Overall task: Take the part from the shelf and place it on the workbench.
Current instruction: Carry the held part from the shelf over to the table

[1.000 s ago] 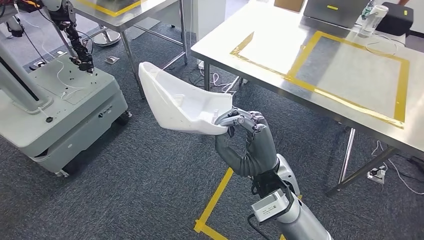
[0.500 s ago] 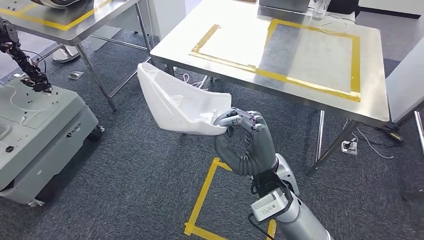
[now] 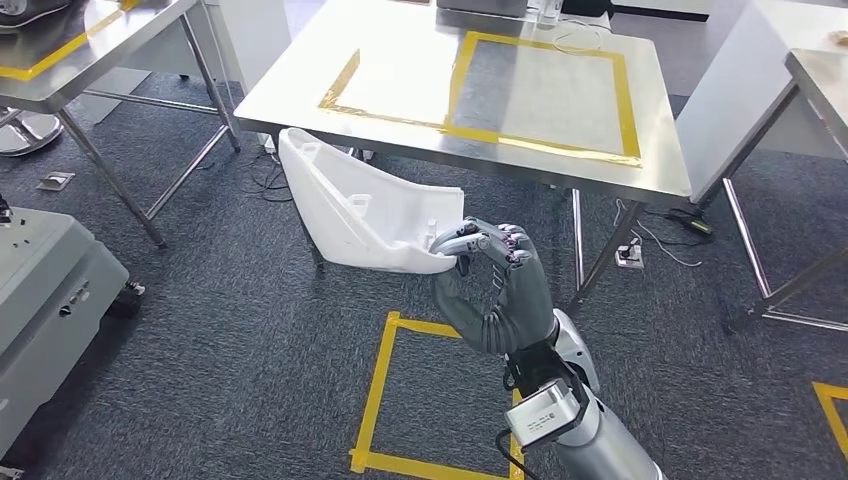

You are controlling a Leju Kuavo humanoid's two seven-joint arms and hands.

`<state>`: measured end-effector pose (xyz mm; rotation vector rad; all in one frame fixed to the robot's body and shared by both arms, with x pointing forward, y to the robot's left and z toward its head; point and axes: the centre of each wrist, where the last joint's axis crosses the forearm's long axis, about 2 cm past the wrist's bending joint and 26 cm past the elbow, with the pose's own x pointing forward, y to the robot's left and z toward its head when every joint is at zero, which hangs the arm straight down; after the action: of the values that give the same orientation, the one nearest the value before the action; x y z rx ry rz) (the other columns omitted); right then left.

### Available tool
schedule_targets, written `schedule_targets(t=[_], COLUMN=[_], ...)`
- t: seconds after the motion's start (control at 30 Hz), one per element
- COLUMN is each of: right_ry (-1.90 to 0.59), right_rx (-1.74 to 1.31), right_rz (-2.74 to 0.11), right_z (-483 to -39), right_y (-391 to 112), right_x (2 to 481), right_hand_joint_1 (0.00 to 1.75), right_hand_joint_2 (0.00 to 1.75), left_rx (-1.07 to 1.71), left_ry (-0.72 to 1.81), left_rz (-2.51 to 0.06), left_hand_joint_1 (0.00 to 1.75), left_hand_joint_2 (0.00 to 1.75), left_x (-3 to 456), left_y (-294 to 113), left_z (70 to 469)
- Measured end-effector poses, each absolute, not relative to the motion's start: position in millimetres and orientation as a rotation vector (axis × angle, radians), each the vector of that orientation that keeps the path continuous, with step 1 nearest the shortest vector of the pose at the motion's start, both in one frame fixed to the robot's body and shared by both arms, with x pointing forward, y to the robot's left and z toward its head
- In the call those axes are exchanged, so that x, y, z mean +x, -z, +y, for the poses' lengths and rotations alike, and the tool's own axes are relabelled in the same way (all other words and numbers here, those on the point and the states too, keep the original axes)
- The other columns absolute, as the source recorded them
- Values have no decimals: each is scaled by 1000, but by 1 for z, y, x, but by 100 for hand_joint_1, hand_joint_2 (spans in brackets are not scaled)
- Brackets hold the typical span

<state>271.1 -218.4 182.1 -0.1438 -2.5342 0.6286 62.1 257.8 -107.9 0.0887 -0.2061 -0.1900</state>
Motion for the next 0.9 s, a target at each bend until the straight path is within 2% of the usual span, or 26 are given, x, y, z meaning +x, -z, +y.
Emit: schedule_targets(t=[0.67,0.9], right_ry=[-572,-491], right_rx=[-161,-334], right_rz=[-2546,-2613], right_z=[-208,-210], right_y=[-200,-208], right_x=[279,287], right_hand_joint_1=[175,175], right_hand_joint_2=[175,175], left_rx=[92,98], left_ry=[181,167], left_rz=[-205,-207], left_hand_joint_1=[0,0], left_hand_joint_2=[175,175], left_x=[72,71], left_y=[106,106], left_z=[256,257])
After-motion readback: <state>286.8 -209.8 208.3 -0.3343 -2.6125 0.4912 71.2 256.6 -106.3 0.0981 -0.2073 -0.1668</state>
